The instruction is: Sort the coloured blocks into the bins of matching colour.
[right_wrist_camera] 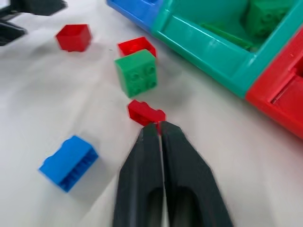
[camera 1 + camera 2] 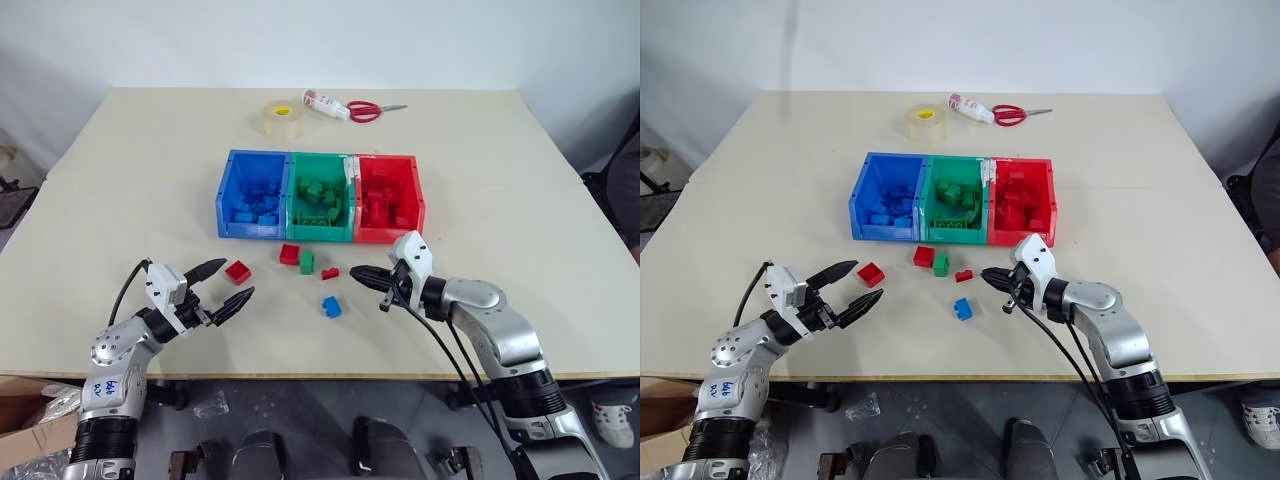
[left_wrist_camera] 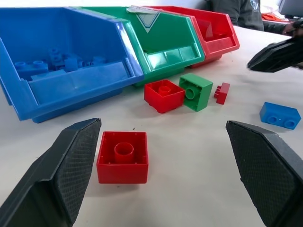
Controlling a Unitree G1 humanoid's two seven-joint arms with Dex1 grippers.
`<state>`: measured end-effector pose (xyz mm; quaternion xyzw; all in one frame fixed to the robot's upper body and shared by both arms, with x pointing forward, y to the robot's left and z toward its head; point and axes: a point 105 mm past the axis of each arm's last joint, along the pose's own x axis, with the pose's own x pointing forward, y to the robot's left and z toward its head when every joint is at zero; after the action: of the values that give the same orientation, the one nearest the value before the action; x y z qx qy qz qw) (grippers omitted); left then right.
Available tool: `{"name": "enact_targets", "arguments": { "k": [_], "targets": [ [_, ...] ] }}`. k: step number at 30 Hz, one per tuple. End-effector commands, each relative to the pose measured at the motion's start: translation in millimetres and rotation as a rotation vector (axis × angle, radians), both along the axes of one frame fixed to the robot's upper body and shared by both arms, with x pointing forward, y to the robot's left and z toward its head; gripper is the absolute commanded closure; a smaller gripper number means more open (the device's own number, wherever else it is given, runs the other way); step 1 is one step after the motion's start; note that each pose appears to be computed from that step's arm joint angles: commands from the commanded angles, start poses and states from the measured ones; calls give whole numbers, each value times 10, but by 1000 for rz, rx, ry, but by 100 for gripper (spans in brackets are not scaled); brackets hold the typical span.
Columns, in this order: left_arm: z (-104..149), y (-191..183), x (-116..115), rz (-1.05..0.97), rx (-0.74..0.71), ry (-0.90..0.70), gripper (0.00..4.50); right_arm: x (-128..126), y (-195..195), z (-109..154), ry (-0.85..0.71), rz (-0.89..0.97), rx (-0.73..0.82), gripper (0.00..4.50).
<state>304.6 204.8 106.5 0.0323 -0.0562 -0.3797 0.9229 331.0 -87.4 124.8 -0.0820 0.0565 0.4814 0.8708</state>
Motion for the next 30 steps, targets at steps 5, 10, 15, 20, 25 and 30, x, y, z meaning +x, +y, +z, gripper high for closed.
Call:
{"name": "enact_targets", "arguments": {
  "k": [5,10,15,20,25,30],
  "targets": [
    [82,-2,22,-9,-1,-50,0,39,217,111,-48,114,-27,157],
    [62,19,-12,-2,-2,-52,0,141,260,-18,-25,117,-80,5],
    [45,51,-53,14,-4,-53,0,249,334,-53,-23,106,-83,5],
    [35,61,-72,25,-6,-54,0,334,407,-72,4,86,-68,22],
    [30,63,-79,29,-7,-54,0,279,441,-68,-2,116,-63,167],
    [26,59,-69,29,-8,-53,0,216,412,-31,-15,127,-64,348]
  ]
}}
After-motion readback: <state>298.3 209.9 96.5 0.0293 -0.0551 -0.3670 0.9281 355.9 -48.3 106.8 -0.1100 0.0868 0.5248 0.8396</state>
